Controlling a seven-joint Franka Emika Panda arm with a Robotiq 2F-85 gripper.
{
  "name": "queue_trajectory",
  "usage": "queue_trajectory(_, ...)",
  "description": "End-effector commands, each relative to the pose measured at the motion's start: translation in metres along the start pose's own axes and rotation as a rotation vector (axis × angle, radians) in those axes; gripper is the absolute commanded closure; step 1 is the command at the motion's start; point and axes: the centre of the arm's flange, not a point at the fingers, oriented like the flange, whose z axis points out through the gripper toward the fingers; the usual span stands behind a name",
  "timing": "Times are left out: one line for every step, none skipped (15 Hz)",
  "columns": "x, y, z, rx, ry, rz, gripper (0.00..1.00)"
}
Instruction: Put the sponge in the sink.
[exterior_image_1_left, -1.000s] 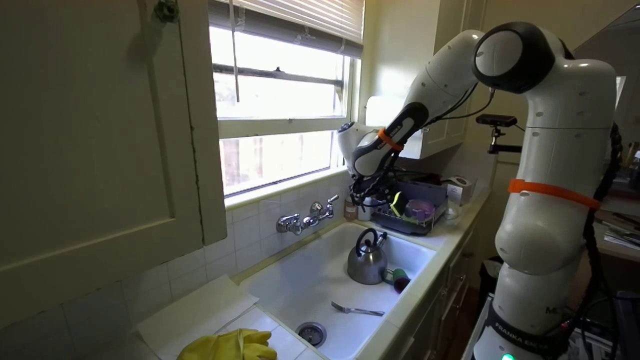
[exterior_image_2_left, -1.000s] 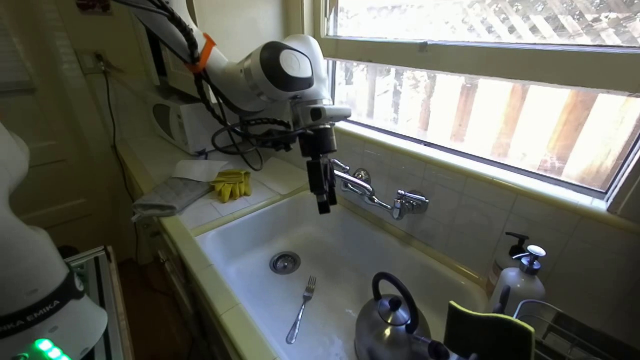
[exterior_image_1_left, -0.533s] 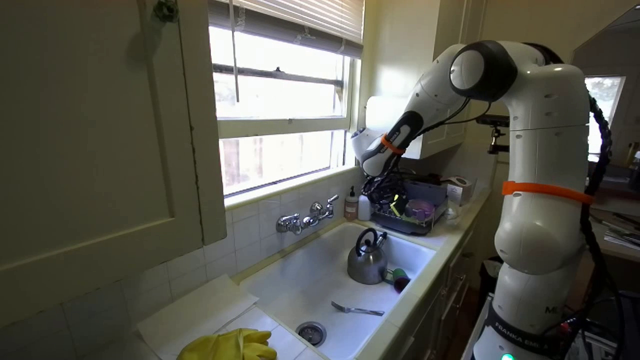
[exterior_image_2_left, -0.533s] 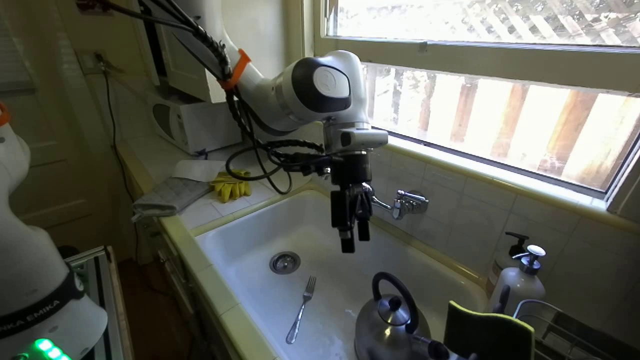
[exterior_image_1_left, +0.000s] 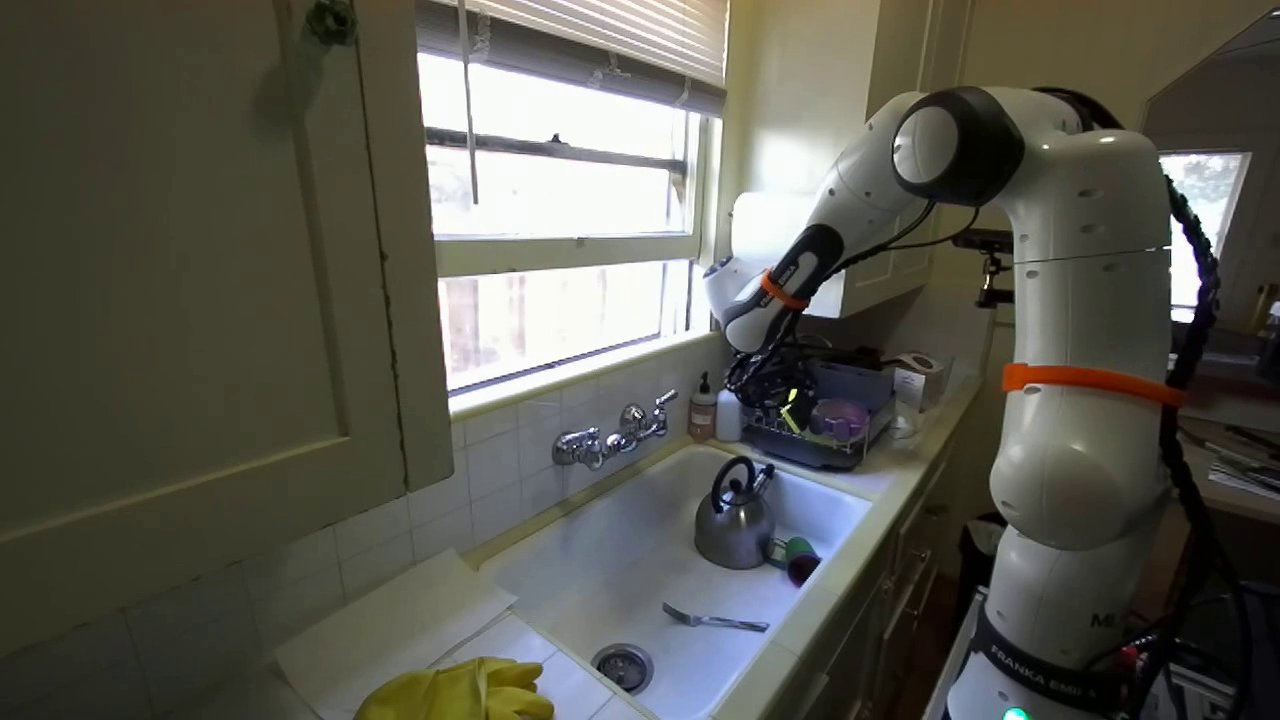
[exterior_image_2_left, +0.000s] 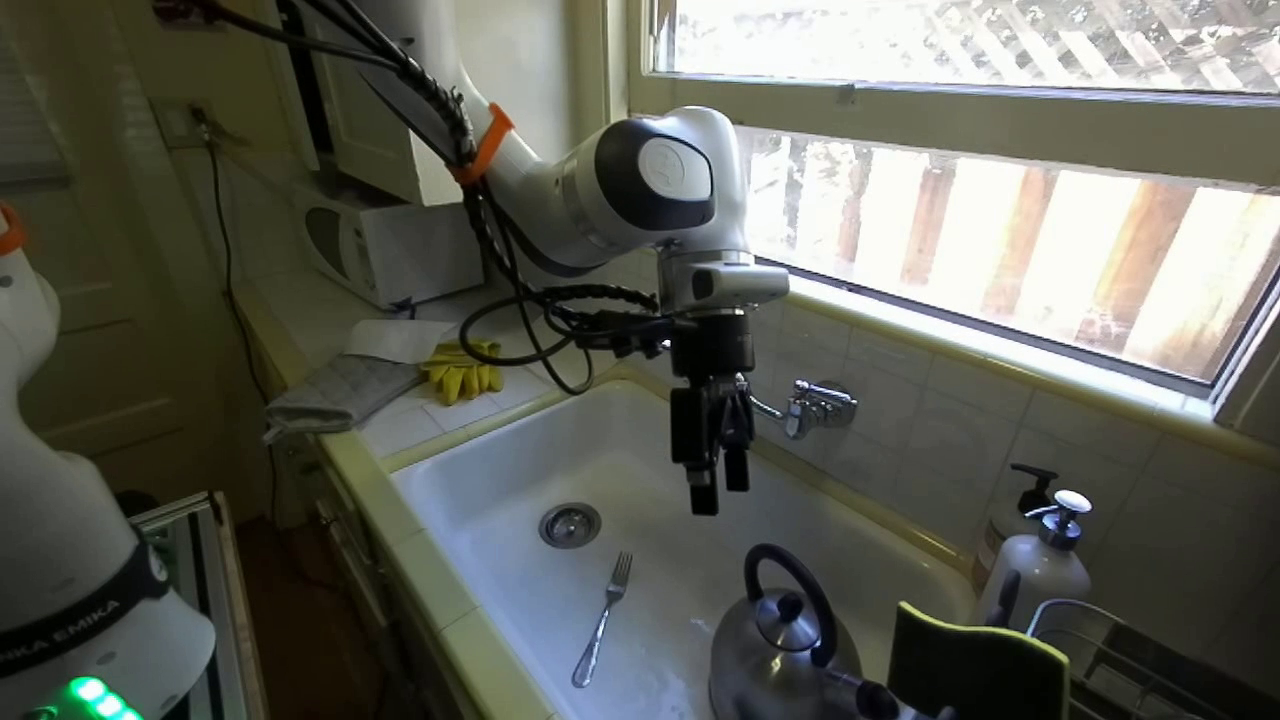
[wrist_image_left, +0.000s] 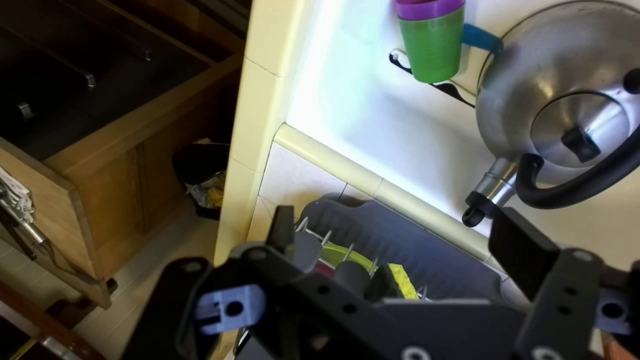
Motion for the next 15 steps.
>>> queue_trajectory(0.002, 0.0, 0.002, -0.007, 0.016, 0.029, 0.0)
queue_trajectory(0.014, 0.0, 0.01, -0.015, -0.017, 0.06, 0.0)
queue_trajectory(0.025, 0.004, 0.018, -0.025, -0.023, 0.12, 0.0)
queue_trajectory(0.035, 0.01, 0.026, -0.025, -0.039, 0.158, 0.0)
queue_trajectory(0.043, 0.015, 0.034, -0.026, -0.044, 0.188, 0.0)
queue_trajectory(0.051, 0.019, 0.044, -0.025, -0.043, 0.231, 0.0)
queue_trajectory(0.061, 0.024, 0.051, -0.02, -0.046, 0.265, 0.0)
queue_trajectory(0.069, 0.027, 0.059, -0.013, -0.04, 0.293, 0.0)
queue_trajectory(0.077, 0.03, 0.064, -0.003, -0.028, 0.316, 0.0)
queue_trajectory(0.087, 0.032, 0.07, 0.01, -0.013, 0.332, 0.0)
queue_trajectory(0.094, 0.033, 0.074, 0.009, -0.001, 0.349, 0.0)
queue_trajectory(0.101, 0.031, 0.08, 0.028, 0.026, 0.365, 0.0)
queue_trajectory(0.108, 0.029, 0.084, 0.047, 0.048, 0.377, 0.0)
queue_trajectory(0.114, 0.025, 0.087, 0.083, 0.067, 0.387, 0.0)
queue_trajectory(0.119, 0.019, 0.089, 0.108, 0.089, 0.4, 0.0)
